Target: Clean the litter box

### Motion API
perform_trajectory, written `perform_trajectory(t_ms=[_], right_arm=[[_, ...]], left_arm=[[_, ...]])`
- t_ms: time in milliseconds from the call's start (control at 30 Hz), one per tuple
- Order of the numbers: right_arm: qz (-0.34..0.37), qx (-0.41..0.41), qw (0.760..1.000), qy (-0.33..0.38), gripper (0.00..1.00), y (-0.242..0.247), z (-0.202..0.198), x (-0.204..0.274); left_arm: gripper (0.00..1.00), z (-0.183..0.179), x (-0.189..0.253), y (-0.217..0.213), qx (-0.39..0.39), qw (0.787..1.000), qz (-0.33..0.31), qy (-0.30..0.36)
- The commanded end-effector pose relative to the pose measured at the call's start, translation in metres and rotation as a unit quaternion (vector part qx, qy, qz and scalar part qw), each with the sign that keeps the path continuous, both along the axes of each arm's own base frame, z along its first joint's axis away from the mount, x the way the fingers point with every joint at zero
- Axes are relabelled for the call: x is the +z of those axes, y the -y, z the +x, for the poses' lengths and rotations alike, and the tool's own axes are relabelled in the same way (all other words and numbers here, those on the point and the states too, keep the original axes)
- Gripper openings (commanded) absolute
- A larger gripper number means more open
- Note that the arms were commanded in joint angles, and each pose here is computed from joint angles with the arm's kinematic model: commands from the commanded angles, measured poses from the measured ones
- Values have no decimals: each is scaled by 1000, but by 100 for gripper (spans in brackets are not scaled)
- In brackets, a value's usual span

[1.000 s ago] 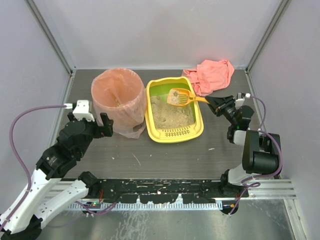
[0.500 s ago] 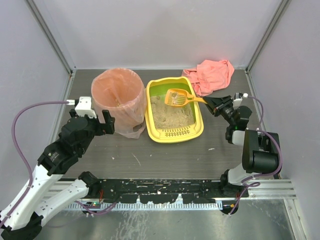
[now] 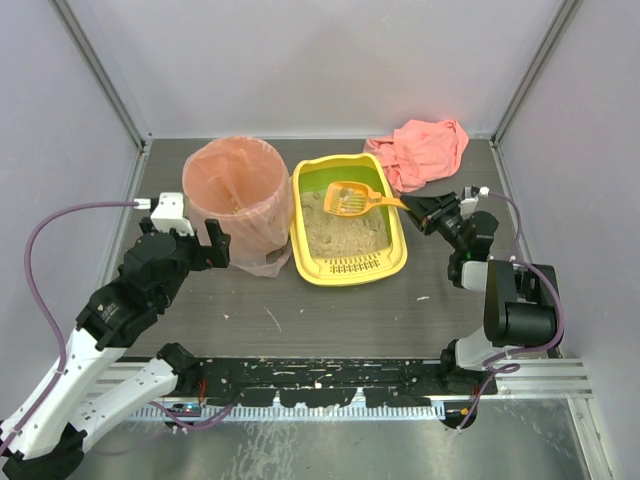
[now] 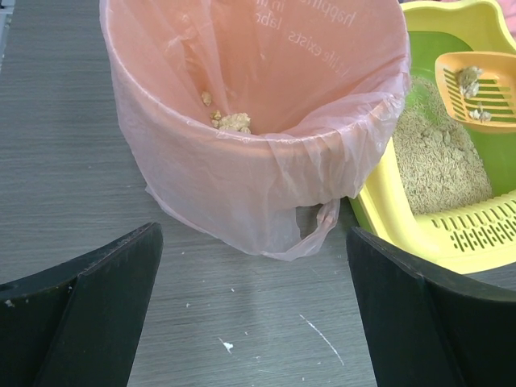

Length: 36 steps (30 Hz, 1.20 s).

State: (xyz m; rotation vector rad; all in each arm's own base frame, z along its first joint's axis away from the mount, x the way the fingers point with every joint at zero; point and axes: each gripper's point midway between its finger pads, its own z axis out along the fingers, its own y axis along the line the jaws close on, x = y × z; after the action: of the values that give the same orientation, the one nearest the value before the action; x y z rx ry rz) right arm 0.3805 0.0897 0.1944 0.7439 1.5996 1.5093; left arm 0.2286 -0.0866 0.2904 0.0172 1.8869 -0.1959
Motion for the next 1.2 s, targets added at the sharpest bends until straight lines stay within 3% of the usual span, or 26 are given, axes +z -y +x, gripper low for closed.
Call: perform_trajectory(t_ms=[0, 100, 233, 333, 467, 567, 667, 800, 900, 1033, 1167], right_arm=[[-2, -35, 999, 31, 1, 16, 2, 17], [-18, 33, 997, 70, 1, -22, -4, 34], [-20, -48, 998, 25, 1, 22, 3, 15], [-37, 30, 997, 69, 1, -20, -3, 31], [-8, -43, 999, 23, 1, 16, 0, 11], [-13, 45, 997, 68, 1, -28, -6, 27], [8, -39, 999, 24, 1, 13, -3, 10], [-8, 32, 997, 67, 1, -24, -10, 31], [12, -54, 998, 22, 1, 23, -10, 13], [-14, 17, 998, 58, 1, -16, -14, 30], [7, -64, 998, 13, 1, 26, -11, 15]], left_arm=[[98, 5, 24, 0, 3, 999, -13, 29], [98, 5, 23, -2, 6, 999, -14, 38], [98, 1, 27, -5, 8, 999, -13, 35], [98, 2, 27, -6, 12, 999, -18, 44], [98, 0, 28, -4, 7, 999, -21, 36], [98, 3, 24, -3, 9, 999, -22, 40], [98, 3, 27, -1, 5, 999, -20, 33], [98, 5, 27, -1, 9, 999, -24, 40], [98, 4, 30, 2, 1, 999, -25, 34], [98, 6, 34, 7, -9, 999, -33, 41], [98, 5, 36, 16, -34, 999, -25, 30]])
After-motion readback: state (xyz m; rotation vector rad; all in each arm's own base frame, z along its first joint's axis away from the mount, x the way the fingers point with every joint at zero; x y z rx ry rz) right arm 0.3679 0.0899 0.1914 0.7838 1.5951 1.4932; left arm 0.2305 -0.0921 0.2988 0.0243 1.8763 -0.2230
